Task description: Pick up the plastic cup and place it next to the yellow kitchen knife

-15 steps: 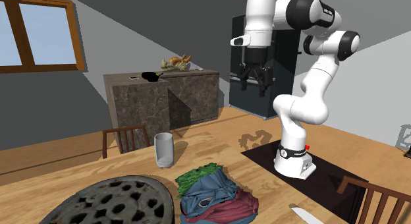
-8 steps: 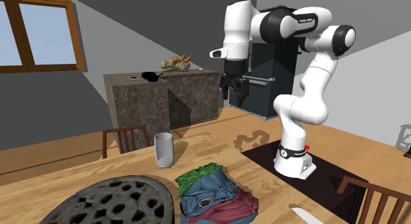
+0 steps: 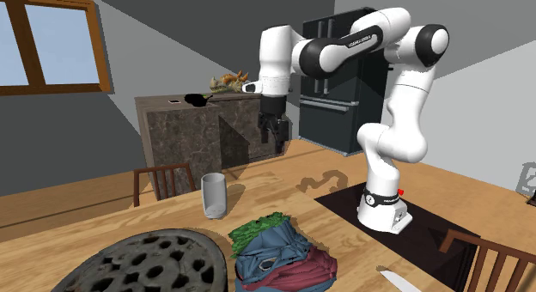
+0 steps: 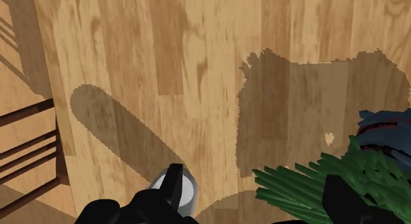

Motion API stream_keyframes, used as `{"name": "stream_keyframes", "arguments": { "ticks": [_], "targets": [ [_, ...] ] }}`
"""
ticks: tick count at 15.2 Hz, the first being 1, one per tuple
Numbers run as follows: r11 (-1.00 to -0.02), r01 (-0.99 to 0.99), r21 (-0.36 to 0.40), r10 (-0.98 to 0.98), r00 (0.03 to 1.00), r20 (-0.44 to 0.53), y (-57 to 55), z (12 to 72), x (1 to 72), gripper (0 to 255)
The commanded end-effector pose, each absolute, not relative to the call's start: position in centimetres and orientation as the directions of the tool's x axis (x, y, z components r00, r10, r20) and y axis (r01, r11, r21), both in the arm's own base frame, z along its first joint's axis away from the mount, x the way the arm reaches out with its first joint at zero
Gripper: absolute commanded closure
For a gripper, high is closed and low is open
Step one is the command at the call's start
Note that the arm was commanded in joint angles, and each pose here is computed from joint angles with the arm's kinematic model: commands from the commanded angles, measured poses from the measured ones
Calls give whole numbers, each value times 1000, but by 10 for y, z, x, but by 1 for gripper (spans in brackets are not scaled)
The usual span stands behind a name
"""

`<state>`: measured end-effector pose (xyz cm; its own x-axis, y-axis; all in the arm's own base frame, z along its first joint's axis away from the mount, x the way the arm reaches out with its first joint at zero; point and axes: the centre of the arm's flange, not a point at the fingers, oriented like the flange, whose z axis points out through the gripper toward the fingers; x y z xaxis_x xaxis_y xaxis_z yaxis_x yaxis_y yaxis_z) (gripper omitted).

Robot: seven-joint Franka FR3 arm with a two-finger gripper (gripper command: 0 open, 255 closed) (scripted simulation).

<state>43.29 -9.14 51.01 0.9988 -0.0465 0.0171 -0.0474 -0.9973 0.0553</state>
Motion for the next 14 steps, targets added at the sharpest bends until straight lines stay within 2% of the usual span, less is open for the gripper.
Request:
{"name": "stream_keyframes", "arguments": {
  "ticks": [1,14],
  "targets": [
    [-997,-55,54,-54,998,26,-108,497,449,0],
    [-994,-104,37,-101,992,77,-216,420,553,0]
  ]
}}
